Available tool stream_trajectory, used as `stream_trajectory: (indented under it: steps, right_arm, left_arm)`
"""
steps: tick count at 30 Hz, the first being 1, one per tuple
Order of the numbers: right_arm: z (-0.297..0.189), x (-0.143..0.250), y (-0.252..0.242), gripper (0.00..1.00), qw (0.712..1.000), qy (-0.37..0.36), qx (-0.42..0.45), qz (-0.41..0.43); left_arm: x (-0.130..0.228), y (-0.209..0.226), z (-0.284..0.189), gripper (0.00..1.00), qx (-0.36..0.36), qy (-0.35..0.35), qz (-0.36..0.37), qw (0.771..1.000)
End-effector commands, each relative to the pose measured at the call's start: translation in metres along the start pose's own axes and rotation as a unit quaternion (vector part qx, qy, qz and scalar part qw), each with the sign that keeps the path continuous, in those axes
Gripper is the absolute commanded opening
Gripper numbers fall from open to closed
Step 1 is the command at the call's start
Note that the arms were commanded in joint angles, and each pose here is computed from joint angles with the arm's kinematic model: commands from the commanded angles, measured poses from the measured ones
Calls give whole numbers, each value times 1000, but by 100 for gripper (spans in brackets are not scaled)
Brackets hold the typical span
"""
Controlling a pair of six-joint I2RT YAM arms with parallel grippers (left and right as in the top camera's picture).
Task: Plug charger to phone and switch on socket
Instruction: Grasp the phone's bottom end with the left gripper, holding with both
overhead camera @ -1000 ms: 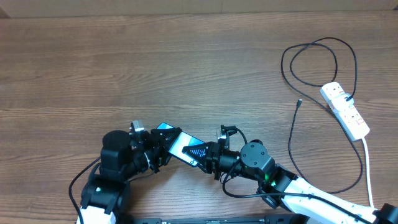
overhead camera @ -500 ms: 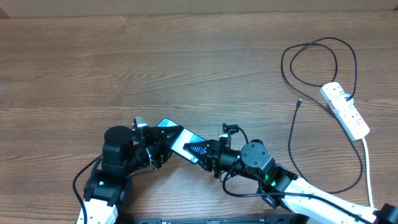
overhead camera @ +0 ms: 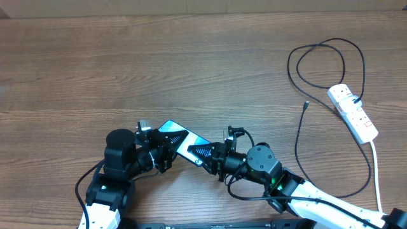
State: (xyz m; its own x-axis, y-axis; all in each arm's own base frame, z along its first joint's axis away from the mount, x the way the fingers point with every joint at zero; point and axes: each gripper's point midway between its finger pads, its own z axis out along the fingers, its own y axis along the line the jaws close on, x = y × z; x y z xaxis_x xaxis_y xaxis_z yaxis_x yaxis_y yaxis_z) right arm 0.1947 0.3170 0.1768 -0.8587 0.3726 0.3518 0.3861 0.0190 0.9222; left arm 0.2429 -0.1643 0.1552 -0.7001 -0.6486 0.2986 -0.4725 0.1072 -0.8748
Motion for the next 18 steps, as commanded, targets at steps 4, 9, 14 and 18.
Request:
stream_trajectory:
  steps: [4, 9, 14, 18]
  right_arm:
    - [0, 12, 5, 4, 999, 27, -3, -32]
    - [0, 12, 5, 4, 999, 27, -3, -32]
    - [0, 13, 5, 12, 999, 28, -3, -32]
    - [0, 13, 4, 24, 999, 28, -2, -32]
  left_arm:
    - [24, -1, 0, 5, -1, 65, -17, 998]
    - [25, -1, -1, 4, -2, 68, -22, 997]
    - [24, -1, -1, 4, -2, 67, -21, 998]
    - [23, 0, 0, 4, -4, 64, -19, 998]
